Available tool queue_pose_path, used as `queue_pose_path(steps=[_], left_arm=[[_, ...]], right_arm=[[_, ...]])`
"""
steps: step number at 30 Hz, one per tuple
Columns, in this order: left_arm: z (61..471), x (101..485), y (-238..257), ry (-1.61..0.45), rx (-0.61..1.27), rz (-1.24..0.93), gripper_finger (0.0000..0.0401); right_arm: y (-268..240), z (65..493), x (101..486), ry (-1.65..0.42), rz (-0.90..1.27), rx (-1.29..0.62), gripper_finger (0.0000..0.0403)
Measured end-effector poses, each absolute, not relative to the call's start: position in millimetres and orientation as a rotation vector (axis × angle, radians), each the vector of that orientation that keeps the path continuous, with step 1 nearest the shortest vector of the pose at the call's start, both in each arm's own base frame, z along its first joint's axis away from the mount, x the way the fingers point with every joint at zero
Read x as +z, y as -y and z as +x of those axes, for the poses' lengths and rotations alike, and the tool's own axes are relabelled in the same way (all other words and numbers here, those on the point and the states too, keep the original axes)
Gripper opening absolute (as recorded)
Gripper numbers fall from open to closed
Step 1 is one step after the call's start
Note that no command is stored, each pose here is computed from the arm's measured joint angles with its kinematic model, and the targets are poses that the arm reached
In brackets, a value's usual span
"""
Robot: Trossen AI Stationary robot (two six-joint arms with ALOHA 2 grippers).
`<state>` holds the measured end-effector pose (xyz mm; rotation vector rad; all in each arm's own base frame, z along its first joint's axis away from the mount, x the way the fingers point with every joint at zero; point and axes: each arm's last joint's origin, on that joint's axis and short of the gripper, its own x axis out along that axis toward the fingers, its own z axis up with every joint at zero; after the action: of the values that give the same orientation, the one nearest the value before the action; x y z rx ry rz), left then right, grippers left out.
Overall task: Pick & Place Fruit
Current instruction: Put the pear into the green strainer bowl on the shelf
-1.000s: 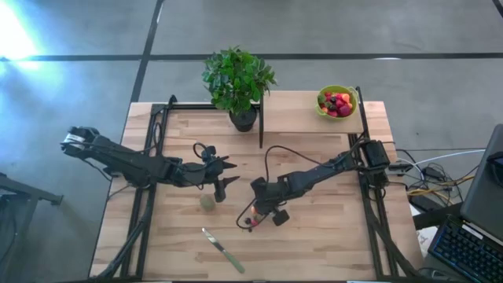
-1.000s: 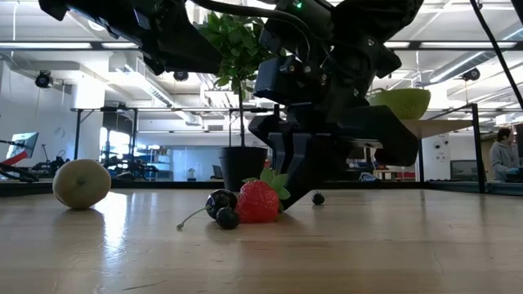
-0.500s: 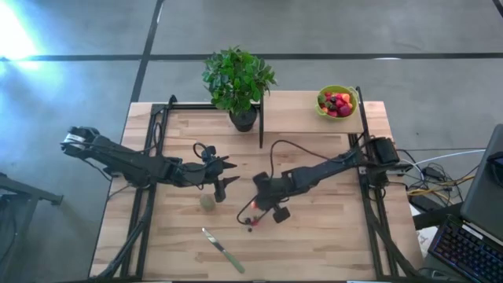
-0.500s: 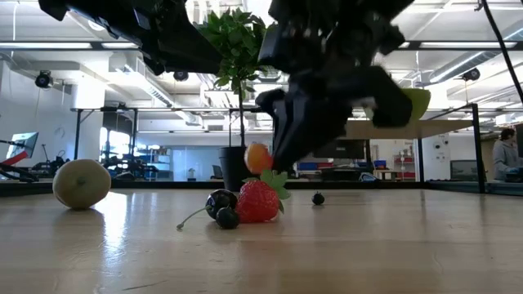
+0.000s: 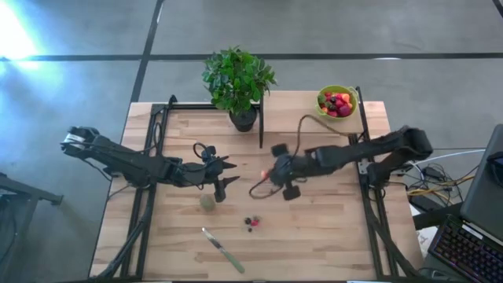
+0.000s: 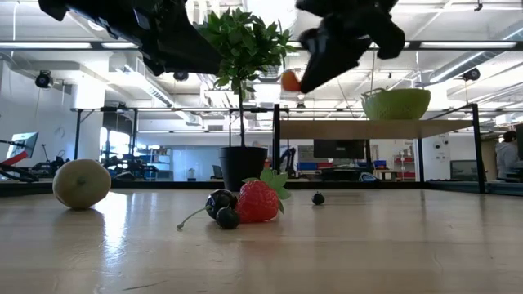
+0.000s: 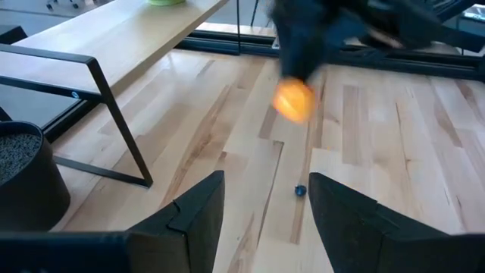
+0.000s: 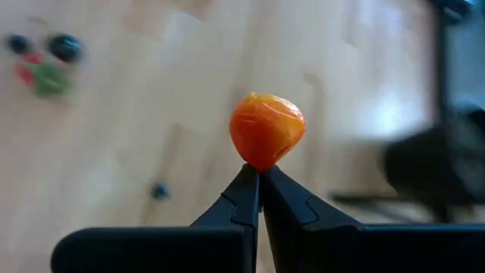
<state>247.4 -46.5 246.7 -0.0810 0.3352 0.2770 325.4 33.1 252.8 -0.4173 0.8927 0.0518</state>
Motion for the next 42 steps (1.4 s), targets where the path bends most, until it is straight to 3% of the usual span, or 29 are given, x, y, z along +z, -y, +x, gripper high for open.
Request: queue_pose_path(steps=[6,15,22,32,42], left_arm=[[247.1,246.1,46.5,-0.339,0.280,-0.095,0.0197],[247.3,246.5,46.5,-0.335,0.280,-0.097,0.0197],[247.4,246.7,46.5,-0.332,0.280,-0.098,0.0197],[247.4,246.8,46.5,-0.331,0.280,-0.099,0.0197],[247.3,246.6,46.5,-0.334,0.280,-0.097,0.0197]], right_arm=[[2.9,285.1,282.5,-0.998,-0.390,-0.204,0.0008],[58.0,230.1,325.7,-0.942,-0.285,-0.530,0.0008],[103.1,202.5,336.1,-0.956,-0.237,-0.791,0.0008],[144.2,176.3,330.1,-1.057,-0.143,-0.967,0.0008],[151.1,168.7,327.0,-1.085,-0.106,-0.987,0.0008]])
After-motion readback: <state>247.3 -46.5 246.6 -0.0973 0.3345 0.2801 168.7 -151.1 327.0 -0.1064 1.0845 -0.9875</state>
